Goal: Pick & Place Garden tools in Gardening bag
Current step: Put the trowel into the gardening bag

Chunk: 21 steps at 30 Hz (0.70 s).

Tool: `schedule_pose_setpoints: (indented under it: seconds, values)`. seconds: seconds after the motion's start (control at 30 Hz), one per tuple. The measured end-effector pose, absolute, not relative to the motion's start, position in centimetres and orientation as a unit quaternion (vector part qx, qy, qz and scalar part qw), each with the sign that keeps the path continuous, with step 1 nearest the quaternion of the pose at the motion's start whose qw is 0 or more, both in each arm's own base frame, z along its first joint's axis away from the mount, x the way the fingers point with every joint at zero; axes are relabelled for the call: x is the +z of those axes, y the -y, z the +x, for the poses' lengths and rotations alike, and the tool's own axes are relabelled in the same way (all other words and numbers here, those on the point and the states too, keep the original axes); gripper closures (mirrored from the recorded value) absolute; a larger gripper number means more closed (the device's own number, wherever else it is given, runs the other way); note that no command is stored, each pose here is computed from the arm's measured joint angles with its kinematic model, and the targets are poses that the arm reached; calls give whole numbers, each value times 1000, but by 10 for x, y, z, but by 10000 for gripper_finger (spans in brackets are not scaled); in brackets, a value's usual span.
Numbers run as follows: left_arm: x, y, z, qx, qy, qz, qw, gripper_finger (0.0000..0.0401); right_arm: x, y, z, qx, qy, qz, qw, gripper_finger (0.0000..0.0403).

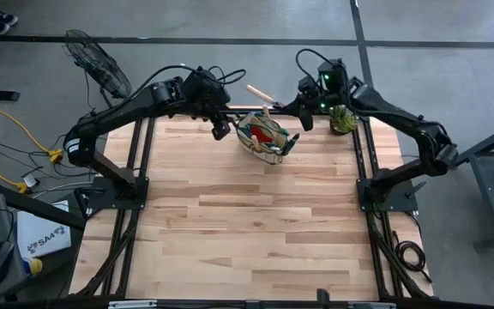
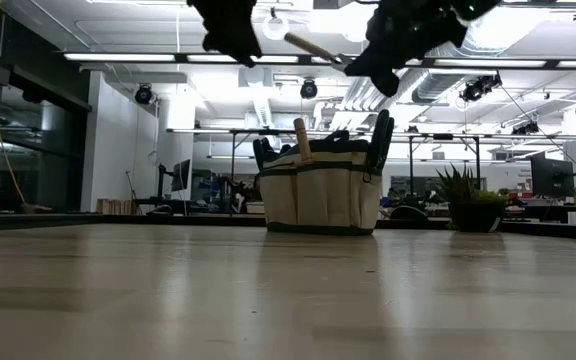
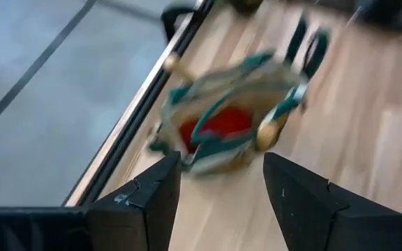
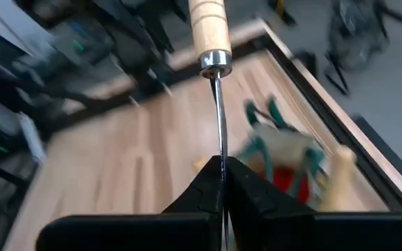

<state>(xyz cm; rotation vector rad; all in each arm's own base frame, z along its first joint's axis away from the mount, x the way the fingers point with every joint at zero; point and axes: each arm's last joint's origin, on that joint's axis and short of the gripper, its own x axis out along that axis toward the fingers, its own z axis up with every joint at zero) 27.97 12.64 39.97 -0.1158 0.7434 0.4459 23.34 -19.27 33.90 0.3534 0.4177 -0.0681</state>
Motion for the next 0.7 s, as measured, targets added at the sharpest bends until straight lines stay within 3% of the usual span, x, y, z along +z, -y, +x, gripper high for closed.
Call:
schedule_pose_setpoints:
  seconds: [0.33,0.7]
  values:
    - [406,-131,296,91,-173,-80,977,203,325,183,231,86,-27,184,979,399]
    - [439,-125,303,-65,-14,-46,997,203,333,169,231,264,-25,193,945,399]
